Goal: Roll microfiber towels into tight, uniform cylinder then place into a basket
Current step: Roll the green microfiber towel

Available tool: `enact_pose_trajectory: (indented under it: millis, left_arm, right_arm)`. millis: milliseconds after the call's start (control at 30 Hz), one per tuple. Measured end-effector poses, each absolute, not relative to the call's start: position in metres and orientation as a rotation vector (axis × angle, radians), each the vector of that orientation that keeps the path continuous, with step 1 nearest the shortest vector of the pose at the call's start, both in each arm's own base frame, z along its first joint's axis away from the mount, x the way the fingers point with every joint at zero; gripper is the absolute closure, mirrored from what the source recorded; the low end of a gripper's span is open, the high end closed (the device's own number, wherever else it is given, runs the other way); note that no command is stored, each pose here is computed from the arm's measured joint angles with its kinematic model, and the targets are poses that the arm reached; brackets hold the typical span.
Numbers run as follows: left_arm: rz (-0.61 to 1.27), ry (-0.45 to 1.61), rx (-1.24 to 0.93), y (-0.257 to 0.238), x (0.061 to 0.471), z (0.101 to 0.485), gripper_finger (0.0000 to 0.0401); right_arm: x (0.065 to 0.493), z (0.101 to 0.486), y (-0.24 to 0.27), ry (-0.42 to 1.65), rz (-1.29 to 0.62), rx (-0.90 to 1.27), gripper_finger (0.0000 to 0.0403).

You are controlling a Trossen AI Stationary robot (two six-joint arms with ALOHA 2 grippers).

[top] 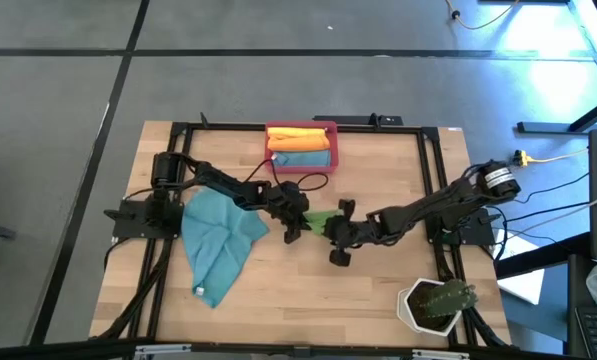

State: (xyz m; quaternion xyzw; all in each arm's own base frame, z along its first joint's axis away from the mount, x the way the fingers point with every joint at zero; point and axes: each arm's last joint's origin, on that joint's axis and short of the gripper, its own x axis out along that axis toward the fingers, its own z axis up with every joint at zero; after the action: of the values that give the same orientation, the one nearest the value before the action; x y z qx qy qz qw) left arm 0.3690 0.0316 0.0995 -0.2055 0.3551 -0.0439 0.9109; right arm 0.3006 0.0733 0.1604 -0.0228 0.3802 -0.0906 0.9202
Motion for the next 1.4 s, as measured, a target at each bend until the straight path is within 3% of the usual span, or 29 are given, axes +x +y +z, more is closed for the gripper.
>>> enact_pose_trajectory:
  millis: [167, 400, 800, 1400]
  left_arm:
    - [-0.090, 0.732, -0.427, 0.032, 0.369, 0.100, 0.0401]
    - [-0.090, 0.732, -0.426, 0.032, 0.369, 0.100, 0.0401]
    - [-0.123, 0.728, -0.365, 0.030, 0.369, 0.100, 0.0392]
    - [-0.116, 0.713, -0.182, 0.024, 0.370, 0.101, 0.0268]
  right_arm:
    - [0.312, 0.146, 0.079, 0.767, -0.055, -0.045, 0.0309]
    - [0.317, 0.131, 0.064, 0.788, -0.228, -0.071, 0.0309]
    - [0.324, 0.114, 0.040, 0.816, -0.339, 0.036, 0.0309]
    - [0.324, 0.110, 0.037, 0.829, -0.331, 0.066, 0.0309]
